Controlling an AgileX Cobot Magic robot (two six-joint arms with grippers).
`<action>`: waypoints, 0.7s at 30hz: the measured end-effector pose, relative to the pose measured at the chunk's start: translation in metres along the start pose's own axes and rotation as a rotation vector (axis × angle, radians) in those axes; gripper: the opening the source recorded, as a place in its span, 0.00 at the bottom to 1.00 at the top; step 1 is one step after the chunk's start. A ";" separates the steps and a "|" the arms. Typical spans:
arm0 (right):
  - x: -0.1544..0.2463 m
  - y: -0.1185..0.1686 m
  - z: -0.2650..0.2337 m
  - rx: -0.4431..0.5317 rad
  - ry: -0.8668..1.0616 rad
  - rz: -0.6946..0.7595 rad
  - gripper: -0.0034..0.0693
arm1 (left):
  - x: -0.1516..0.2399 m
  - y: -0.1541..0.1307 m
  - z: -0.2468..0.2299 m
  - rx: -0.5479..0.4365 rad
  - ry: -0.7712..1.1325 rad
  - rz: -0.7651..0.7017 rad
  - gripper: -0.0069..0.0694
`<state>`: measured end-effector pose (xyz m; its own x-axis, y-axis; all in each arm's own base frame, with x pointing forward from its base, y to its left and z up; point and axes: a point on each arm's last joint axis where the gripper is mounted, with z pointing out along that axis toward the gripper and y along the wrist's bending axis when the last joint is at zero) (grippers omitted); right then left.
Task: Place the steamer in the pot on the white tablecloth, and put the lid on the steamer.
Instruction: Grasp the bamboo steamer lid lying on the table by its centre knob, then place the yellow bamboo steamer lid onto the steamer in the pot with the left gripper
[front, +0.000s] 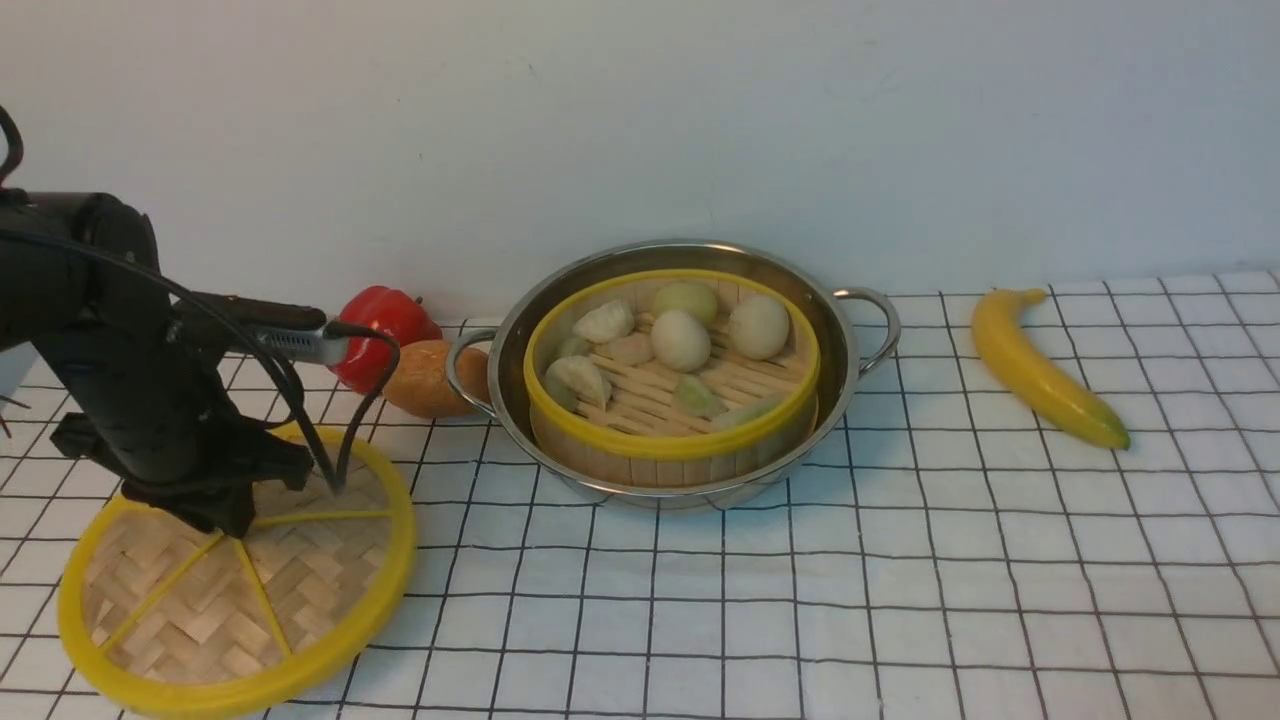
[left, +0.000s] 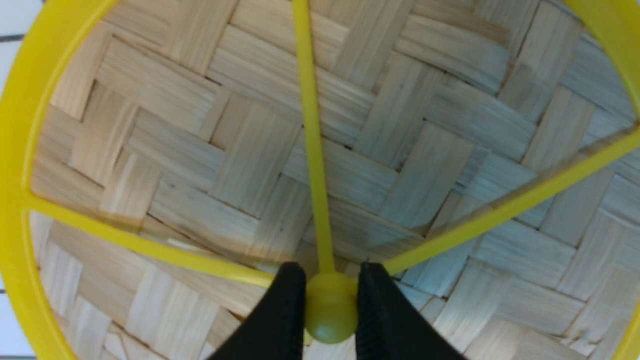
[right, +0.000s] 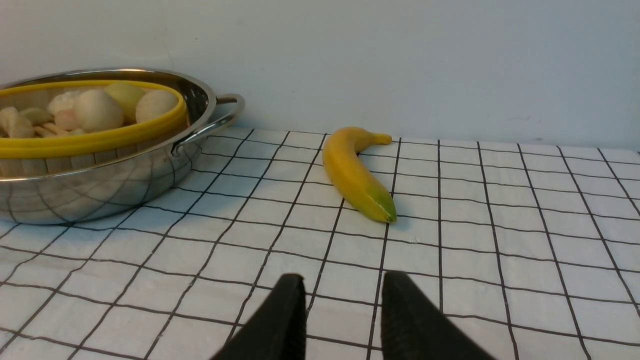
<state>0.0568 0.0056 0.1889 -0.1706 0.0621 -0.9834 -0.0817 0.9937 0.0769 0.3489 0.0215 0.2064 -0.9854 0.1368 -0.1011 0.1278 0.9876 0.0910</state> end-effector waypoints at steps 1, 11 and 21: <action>0.000 0.000 0.000 0.000 0.000 0.000 0.38 | -0.001 0.000 -0.001 -0.001 -0.003 -0.003 0.24; 0.000 0.000 0.000 0.001 0.000 -0.002 0.38 | -0.001 0.000 -0.002 0.004 0.005 -0.013 0.24; 0.000 0.000 0.000 0.001 0.000 -0.002 0.38 | -0.001 -0.002 -0.002 0.021 0.002 -0.024 0.24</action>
<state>0.0568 0.0056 0.1889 -0.1703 0.0598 -0.9836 -0.0816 0.9939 0.0746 0.3495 0.0196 0.2088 -0.9885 0.1125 -0.1007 0.1061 0.9921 0.0673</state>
